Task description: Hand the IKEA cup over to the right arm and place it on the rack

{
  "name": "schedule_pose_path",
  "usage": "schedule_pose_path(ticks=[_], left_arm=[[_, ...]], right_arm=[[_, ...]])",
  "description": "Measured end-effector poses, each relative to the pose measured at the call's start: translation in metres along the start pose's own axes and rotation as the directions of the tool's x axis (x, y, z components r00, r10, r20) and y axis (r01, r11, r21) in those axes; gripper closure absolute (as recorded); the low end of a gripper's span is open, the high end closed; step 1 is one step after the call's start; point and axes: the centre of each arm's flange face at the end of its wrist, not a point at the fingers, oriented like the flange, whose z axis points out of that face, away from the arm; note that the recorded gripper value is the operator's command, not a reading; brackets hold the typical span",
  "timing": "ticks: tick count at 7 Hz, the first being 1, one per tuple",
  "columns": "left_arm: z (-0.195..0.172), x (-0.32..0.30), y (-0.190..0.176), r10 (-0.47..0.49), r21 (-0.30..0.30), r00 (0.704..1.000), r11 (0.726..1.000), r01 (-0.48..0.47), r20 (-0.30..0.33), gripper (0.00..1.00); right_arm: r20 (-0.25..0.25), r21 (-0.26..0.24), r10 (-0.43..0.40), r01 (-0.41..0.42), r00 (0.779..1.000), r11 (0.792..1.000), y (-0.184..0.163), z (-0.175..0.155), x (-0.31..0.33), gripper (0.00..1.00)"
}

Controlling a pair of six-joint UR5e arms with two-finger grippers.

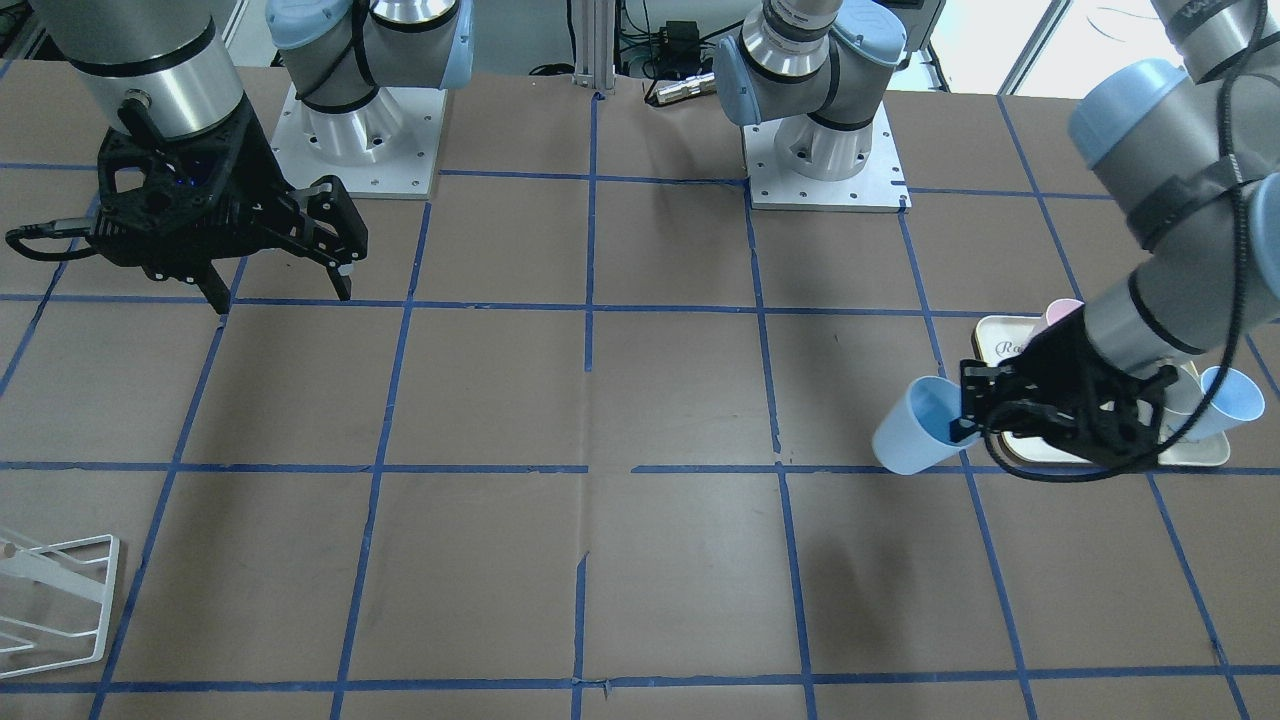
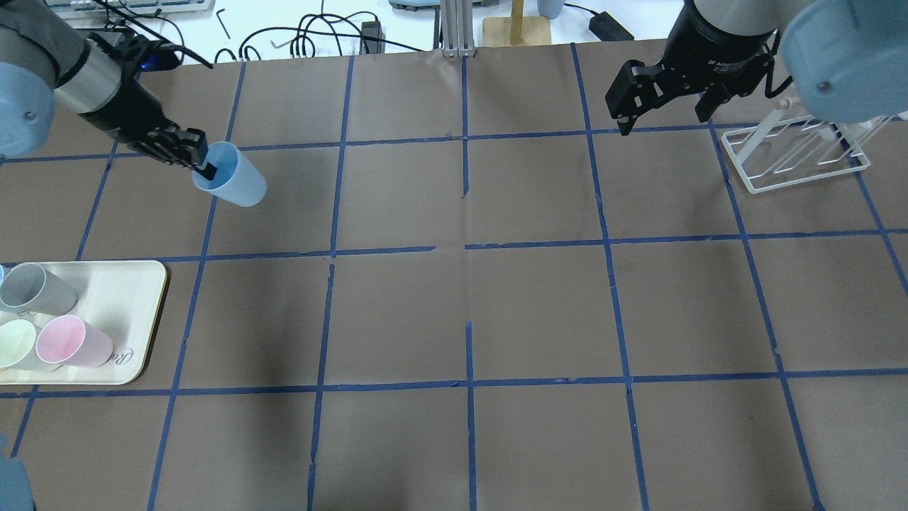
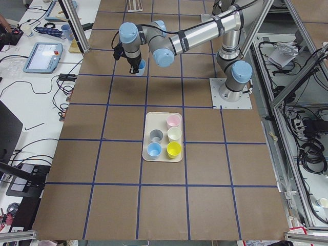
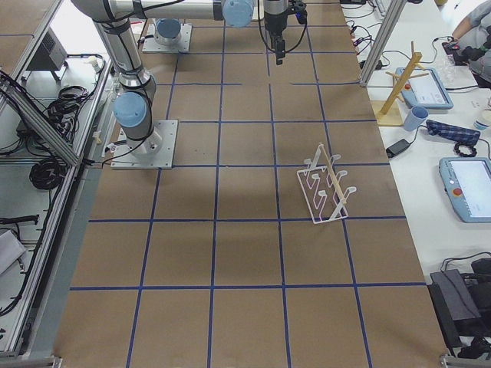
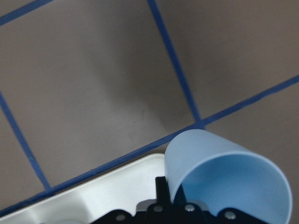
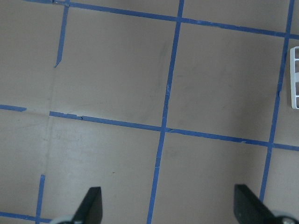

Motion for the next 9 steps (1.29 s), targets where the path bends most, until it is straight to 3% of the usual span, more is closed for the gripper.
schedule_pose_path(ticks=[2,3,4,5,6,7,8,9], left_arm=[[0.02,0.104,-0.01,-0.086,0.004,0.987,0.996,0.087,-0.138,1.0],[0.015,0.135,-0.008,-0.105,0.016,0.965,0.994,0.112,-0.24,1.0],[0.002,0.159,-0.004,-0.132,0.026,0.914,0.988,0.154,-0.383,1.0],[-0.006,0.177,0.001,-0.171,0.011,0.826,0.978,0.21,-0.537,1.0],[-0.004,0.189,0.008,-0.215,-0.036,0.698,0.965,0.261,-0.683,1.0],[0.009,0.193,0.02,-0.262,-0.105,0.538,0.947,0.304,-0.801,1.0],[0.027,0.19,0.035,-0.302,-0.175,0.372,0.924,0.339,-0.878,1.0],[0.04,0.189,0.051,-0.319,-0.216,0.261,0.908,0.358,-0.911,1.0]], right_arm=[[-0.001,0.007,-0.066,0.066,0.998,0.998,-0.001,-0.003,0.003,0.0],[-0.002,0.011,-0.128,0.129,0.992,0.992,-0.002,-0.004,0.006,0.0],[-0.007,0.018,-0.203,0.203,0.979,0.979,-0.002,-0.007,0.011,0.0],[0.0,0.032,-0.257,0.257,0.966,0.966,-0.001,-0.011,0.018,0.0],[0.04,0.071,-0.298,0.295,0.954,0.953,0.0,-0.018,0.024,0.0],[0.106,0.137,-0.348,0.333,0.931,0.933,0.001,-0.026,0.029,0.0],[0.173,0.221,-0.412,0.372,0.895,0.901,0.002,-0.035,0.032,0.0],[0.229,0.318,-0.475,0.396,0.85,0.861,0.003,-0.046,0.033,0.0]])
